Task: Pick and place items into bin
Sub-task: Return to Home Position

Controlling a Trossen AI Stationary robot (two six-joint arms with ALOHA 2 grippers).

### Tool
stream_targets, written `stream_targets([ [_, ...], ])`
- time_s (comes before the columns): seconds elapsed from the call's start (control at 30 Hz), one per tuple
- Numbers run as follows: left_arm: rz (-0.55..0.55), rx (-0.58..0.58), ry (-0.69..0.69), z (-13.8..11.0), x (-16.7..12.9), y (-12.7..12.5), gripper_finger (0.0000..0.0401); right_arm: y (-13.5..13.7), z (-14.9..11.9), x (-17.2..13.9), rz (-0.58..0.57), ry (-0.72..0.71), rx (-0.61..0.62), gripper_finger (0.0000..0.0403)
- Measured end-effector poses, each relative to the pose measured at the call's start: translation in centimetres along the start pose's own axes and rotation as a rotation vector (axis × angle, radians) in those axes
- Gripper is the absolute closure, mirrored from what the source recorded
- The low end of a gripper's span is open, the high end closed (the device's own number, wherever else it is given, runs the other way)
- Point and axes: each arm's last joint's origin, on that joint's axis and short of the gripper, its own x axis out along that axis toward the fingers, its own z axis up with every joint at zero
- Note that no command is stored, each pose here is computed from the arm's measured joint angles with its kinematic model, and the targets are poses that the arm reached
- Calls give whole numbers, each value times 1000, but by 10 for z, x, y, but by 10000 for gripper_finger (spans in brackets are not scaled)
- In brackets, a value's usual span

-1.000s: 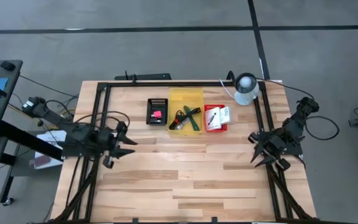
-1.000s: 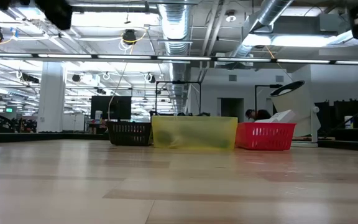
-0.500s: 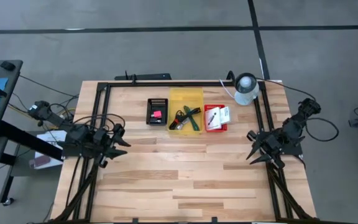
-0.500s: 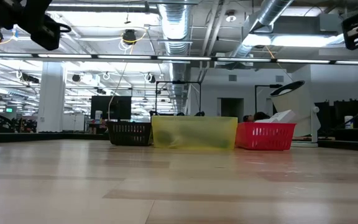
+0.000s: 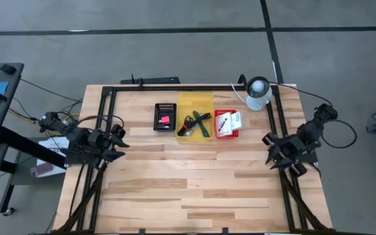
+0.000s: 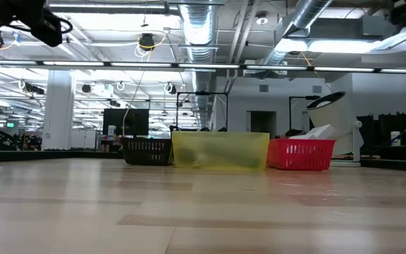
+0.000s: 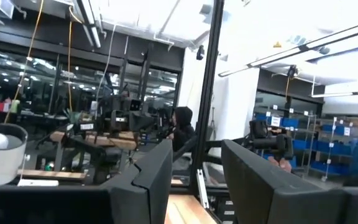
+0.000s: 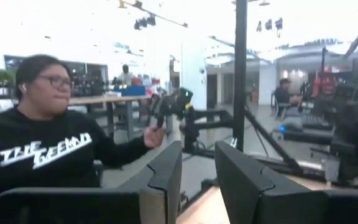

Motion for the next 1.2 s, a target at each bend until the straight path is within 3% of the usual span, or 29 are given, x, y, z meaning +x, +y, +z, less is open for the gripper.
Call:
stream_targets([
  [0.27,27,18,17,-2,0,1,271,-1,0,-1,12,21,-26,310],
  [0.4,29,47,120,-12,-1,1,271,1,-17,0,63,127,3,310],
  [0.77,163,74,323,-32,-6,7,271,2,-59,-1,35,320,5,310],
  [1.07,158,140,329,-32,-6,7,271,1,-63,3,27,264,-89,310],
  [1.2,158,142,329,-32,-6,7,271,1,-64,3,17,237,-48,310],
])
